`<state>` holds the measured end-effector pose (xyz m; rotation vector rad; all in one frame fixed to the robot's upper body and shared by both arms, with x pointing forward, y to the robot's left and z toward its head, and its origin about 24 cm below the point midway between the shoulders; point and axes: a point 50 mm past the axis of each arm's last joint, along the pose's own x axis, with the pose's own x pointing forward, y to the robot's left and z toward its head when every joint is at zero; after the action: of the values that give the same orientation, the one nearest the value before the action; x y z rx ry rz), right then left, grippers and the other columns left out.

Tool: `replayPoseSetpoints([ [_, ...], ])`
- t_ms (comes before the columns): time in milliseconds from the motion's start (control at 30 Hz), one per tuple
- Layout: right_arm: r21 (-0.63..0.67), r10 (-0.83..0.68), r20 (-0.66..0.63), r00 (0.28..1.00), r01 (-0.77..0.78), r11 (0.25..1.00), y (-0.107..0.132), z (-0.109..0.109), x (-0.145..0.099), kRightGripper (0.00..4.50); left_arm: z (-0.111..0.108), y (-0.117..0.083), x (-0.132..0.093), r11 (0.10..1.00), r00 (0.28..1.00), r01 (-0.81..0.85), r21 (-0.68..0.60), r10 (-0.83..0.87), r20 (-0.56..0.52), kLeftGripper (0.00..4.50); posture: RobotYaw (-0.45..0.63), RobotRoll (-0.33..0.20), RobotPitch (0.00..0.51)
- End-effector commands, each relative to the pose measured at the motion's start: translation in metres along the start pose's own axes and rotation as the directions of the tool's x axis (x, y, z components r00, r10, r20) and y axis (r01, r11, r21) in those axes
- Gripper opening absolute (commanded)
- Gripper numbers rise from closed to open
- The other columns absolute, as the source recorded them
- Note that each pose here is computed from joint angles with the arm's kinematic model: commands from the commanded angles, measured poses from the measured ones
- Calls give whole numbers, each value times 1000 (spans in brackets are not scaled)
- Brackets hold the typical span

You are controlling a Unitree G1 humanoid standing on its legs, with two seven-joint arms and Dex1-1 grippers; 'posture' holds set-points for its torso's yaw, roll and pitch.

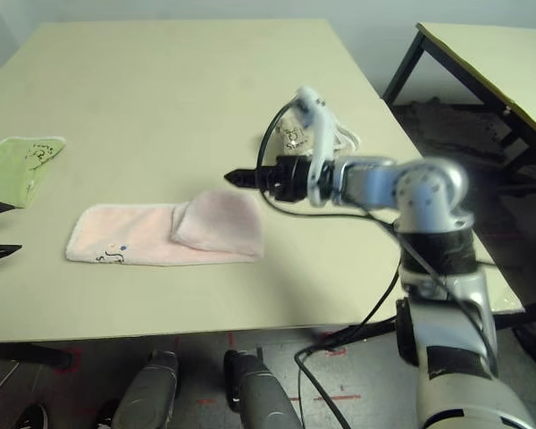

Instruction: Fold the towel and set it aside.

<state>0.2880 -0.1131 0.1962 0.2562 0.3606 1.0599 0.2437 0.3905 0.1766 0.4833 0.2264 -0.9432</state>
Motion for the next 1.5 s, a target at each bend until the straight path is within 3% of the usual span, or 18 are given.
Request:
replayPoseSetpoints([
  [33,-88,-8,38,999,11,996,5,-16,15,1405,-4,-1,0,1000,1000,1,-9,-2,-16,4500,154,0,182],
  [167,-137,-8,84,996,20,990,8,-38,41,32,-3,-1,2,1000,1000,7,-6,-7,-7,4500,155,0,182],
  [367,-140,-106,-76,991,95,986,-13,-76,62,32,1,0,1,1000,1000,12,1,-12,-4,4500,159,0,179],
  [567,-156,-136,-245,960,99,983,-24,-99,52,32,8,1,-3,1000,1000,10,20,-10,-5,4500,171,0,177],
  [667,-129,-87,-160,983,66,989,-17,-82,45,32,8,1,-4,1000,1000,9,20,-9,-6,4500,168,0,175],
  [833,-76,5,81,997,2,997,-4,-25,33,32,8,2,-3,1000,1000,8,22,-7,-4,4500,160,0,169],
  [933,-48,-20,164,986,28,998,-10,-3,25,32,10,3,0,1000,1000,12,26,-12,3,4500,153,0,168],
  [1067,-9,-198,79,977,200,980,-41,-25,23,32,11,4,5,999,1000,21,30,-22,13,4500,153,0,165],
  [1200,-30,-265,-99,959,263,964,-60,-72,23,32,11,5,7,999,1000,24,32,-25,17,4500,151,0,163],
  [1300,-25,-265,-166,950,264,964,-64,-90,21,32,13,5,6,999,1000,24,38,-24,15,4500,160,0,161],
  [1400,-33,-261,-165,951,259,965,-66,-90,19,32,15,6,3,999,1000,18,42,-18,12,4500,165,0,161],
  [1500,-35,-239,-59,969,237,971,-63,-66,16,32,15,5,1,999,1000,15,40,-16,8,4500,160,0,164],
])
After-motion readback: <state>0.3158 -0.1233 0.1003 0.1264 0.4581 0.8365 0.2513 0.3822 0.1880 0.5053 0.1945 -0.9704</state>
